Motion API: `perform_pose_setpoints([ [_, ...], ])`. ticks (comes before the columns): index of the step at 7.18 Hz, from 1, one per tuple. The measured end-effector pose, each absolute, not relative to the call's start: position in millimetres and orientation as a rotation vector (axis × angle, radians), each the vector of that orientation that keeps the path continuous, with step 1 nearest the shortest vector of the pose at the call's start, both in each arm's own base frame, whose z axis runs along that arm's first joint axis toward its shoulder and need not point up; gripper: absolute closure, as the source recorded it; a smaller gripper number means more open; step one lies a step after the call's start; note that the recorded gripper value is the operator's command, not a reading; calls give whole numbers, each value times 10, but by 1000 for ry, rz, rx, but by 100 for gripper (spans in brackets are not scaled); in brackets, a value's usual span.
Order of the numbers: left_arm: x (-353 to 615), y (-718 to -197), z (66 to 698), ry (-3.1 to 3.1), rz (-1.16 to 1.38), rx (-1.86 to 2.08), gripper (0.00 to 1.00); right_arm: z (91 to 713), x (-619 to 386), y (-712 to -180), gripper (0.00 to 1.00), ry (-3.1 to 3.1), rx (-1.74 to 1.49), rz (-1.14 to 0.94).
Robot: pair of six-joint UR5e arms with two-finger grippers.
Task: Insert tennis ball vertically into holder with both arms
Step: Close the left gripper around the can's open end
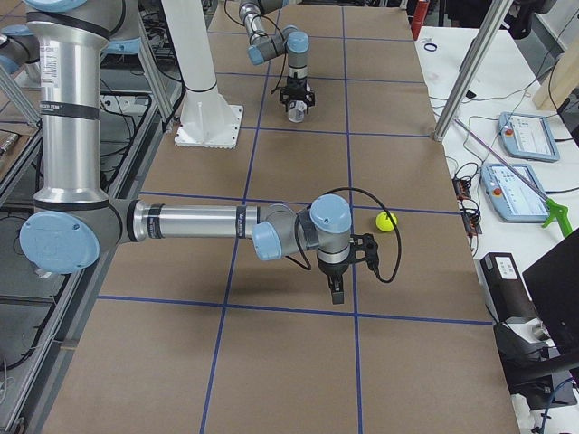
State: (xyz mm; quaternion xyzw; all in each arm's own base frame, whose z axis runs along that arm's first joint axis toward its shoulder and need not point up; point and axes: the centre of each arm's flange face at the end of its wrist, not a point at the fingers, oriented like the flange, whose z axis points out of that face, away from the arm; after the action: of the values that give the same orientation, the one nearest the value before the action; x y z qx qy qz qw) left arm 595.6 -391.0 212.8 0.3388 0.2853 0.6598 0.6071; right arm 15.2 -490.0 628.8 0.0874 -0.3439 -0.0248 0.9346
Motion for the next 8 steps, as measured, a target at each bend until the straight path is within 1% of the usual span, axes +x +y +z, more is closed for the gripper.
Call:
perform_pose_setpoints([
  [5,6077,-3992,2281,656,1516,778,1,6295,153,-4893,0,-703,177,-50],
  [8,6059,-4017,2298,650,1512,775,3,6296,152,-4892,0,-704,176,-50],
])
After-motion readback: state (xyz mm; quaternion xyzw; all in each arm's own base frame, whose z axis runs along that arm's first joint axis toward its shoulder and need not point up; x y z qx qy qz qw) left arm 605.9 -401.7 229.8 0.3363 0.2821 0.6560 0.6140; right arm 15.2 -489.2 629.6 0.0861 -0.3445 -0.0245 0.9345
